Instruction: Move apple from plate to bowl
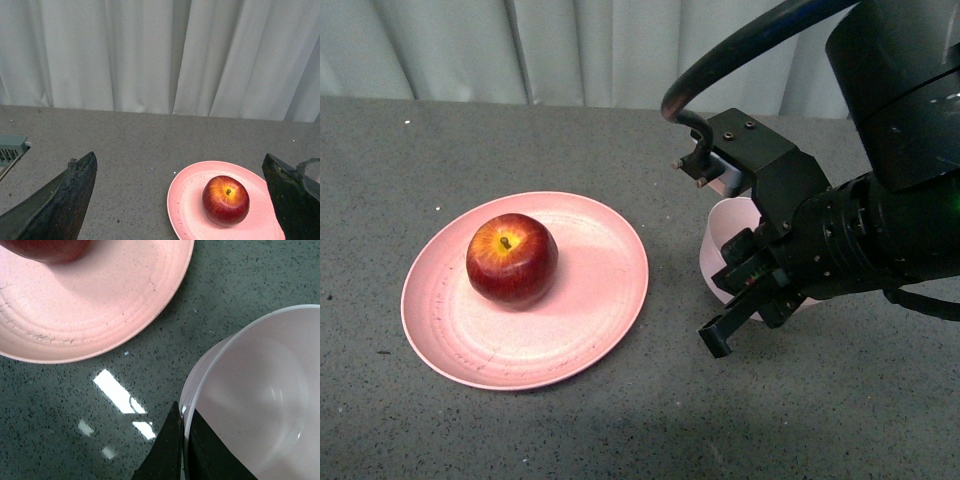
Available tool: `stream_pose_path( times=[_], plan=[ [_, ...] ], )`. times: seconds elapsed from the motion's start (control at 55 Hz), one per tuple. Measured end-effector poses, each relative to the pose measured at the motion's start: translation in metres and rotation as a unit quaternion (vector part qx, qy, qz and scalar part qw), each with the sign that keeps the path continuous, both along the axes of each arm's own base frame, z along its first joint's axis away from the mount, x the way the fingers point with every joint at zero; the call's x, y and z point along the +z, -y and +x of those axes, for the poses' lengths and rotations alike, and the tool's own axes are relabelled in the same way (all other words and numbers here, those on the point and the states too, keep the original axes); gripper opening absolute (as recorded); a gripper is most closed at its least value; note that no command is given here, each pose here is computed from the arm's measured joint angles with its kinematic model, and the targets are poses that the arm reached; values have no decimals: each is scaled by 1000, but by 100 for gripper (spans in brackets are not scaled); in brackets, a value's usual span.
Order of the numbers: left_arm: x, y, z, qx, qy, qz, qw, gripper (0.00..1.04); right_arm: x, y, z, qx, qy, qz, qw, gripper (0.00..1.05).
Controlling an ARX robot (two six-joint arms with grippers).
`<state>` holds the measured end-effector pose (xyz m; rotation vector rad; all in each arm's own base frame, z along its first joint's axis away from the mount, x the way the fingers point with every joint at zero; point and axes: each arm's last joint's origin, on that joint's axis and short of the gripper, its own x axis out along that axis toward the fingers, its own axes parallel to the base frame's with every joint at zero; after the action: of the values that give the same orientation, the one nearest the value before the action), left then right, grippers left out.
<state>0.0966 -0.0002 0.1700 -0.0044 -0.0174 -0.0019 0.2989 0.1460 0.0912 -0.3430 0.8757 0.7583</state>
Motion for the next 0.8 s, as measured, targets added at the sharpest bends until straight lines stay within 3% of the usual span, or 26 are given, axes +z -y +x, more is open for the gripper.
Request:
stream_pose_path(
  times=[0.8],
  plan=[
    [0, 0, 0, 0, 0, 0, 1000, 98, -21, -27, 8, 25, -19, 7, 999, 1]
  ],
)
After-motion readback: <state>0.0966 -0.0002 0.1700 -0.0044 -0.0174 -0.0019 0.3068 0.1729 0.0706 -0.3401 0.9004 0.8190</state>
